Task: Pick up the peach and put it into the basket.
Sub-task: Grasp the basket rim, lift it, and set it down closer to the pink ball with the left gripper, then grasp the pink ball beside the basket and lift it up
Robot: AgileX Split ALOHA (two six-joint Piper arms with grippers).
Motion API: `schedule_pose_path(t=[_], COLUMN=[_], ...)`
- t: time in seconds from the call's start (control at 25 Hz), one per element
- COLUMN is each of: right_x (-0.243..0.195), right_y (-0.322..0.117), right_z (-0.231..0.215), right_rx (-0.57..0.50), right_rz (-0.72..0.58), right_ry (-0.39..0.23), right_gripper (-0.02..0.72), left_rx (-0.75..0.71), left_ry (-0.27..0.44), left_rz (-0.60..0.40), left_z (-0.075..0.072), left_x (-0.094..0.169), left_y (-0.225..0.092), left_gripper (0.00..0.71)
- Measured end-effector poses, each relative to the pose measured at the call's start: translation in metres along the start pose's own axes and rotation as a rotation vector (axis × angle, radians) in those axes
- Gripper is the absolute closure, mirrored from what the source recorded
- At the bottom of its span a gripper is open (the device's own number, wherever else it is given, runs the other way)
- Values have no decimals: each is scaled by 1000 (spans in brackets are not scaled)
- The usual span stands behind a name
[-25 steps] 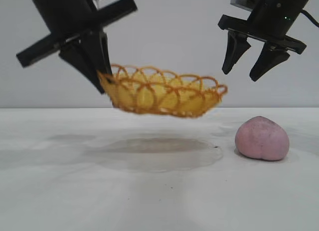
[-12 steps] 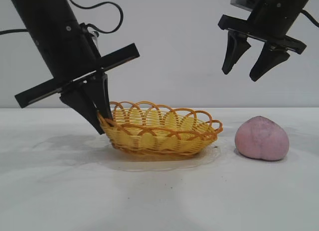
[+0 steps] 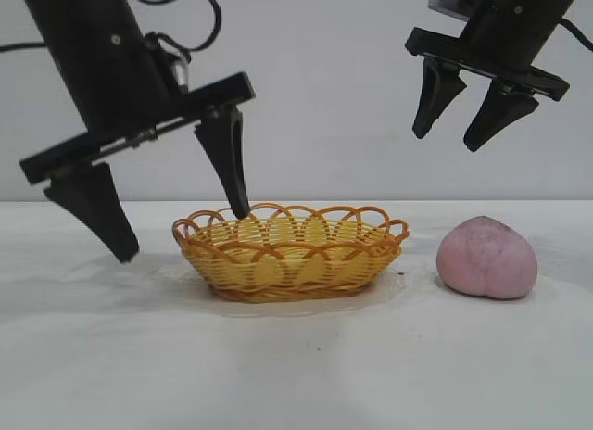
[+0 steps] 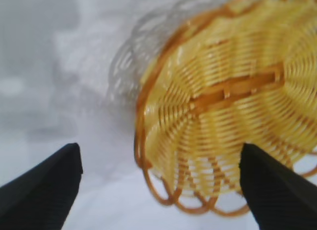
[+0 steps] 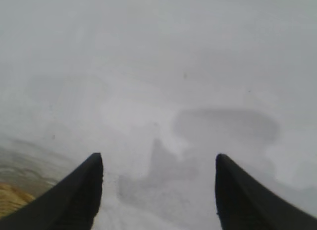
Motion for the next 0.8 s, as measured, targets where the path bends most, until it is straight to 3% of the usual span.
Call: schedule_pose_path(t=[0.36, 0.56, 0.72, 0.8], right_x=[0, 0, 0, 0], right_y=[0, 0, 0, 0], right_z=[0, 0, 0, 0], right_rx=[0, 0, 0, 1], right_rz=[2, 3, 3, 3], right_ry=[1, 1, 1, 1], right_gripper=[283, 283, 283, 283], left_rx=[-312, -438, -409, -358], left_ry=[256, 314, 352, 371], left_rz=[61, 66, 99, 111], left_z=[12, 19, 43, 65], left_x=[64, 72, 80, 87], left_y=[34, 40, 39, 38], left_gripper=[170, 170, 170, 170])
Point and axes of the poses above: a point on each arm's last joint axis where the gripper is mounted, x pointing back along that axis away from the gripper, z along the wrist's bending axis when the last joint is at zero, y = z × x, the point moved 5 cm from there along -x, pointing out along that axis toward the gripper, and after that the axes turned 8 degrees about -x, right-handed, at the moved point
